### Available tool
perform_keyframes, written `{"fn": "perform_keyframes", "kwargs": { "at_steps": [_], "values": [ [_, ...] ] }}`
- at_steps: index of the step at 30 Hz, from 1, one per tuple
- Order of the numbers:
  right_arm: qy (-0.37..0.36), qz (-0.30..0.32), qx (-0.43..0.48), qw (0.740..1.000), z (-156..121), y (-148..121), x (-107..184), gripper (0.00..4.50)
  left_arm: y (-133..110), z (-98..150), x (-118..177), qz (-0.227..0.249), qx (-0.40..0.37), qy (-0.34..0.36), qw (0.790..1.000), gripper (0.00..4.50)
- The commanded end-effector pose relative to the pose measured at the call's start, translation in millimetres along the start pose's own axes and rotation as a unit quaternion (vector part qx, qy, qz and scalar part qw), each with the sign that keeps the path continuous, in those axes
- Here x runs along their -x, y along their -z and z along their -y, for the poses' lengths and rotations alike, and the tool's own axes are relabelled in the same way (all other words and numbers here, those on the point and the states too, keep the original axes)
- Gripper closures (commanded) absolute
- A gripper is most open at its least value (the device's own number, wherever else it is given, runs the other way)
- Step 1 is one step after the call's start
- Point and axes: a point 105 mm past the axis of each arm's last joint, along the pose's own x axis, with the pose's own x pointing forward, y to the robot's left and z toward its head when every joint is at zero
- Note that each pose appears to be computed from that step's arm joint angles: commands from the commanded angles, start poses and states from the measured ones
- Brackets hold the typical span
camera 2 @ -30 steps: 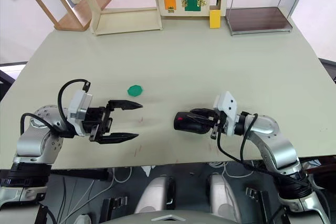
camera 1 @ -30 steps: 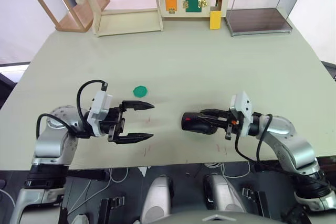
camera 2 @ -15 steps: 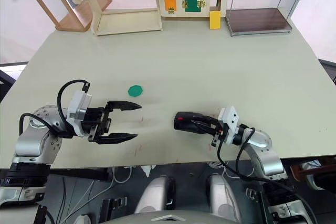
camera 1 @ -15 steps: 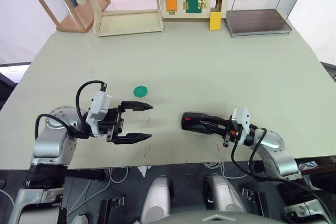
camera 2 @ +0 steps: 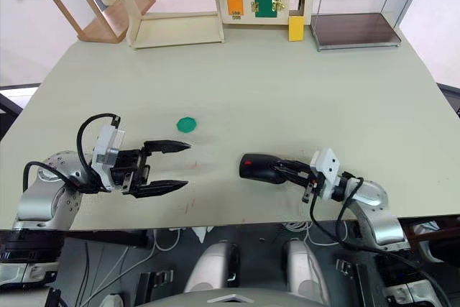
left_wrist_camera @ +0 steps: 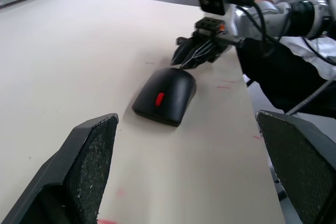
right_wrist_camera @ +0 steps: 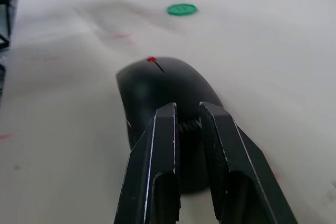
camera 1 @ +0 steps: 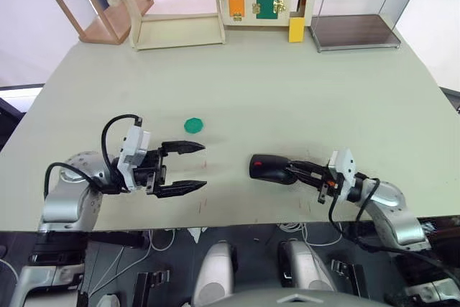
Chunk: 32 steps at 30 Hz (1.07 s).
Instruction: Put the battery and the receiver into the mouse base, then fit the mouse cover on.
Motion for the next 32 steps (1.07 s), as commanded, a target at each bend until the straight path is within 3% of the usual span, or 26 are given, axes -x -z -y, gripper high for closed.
{"fn": "perform_keyframes", "kwargs": {
  "at_steps": [1, 5, 10, 13, 17, 20, 25, 32],
  "values": [
    [0.037, 0.005, 0.016, 0.999, 9, -14, 23, 3.79, 1, -5, 9, -0.005, 0.007, -0.061, 0.998, 0.00],
    [0.084, -0.023, 0.006, 0.996, 17, -5, 53, 3.79, 11, -11, 18, -0.007, 0.015, -0.138, 0.990, 0.00],
    [0.127, -0.059, -0.006, 0.990, 23, 8, 90, 3.79, 40, -15, 35, -0.057, 0.054, -0.234, 0.969, 0.00],
    [0.153, -0.091, -0.010, 0.984, 27, 19, 113, 3.79, 45, -17, 44, -0.059, 0.061, -0.273, 0.958, 0.00],
    [0.168, -0.074, -0.026, 0.983, 32, 16, 126, 3.79, 49, -16, 49, -0.069, 0.045, -0.298, 0.951, 0.00],
    [0.168, -0.054, -0.021, 0.984, 36, 8, 132, 2.55, 54, -13, 58, -0.082, 0.041, -0.317, 0.944, 0.00],
    [0.167, -0.049, -0.019, 0.985, 41, 9, 146, 0.05, 65, -6, 73, -0.112, 0.037, -0.336, 0.934, 0.00],
    [0.170, -0.048, -0.028, 0.984, 44, 14, 157, 0.05, 68, -2, 74, -0.108, 0.036, -0.347, 0.931, 0.00]
  ]
}}
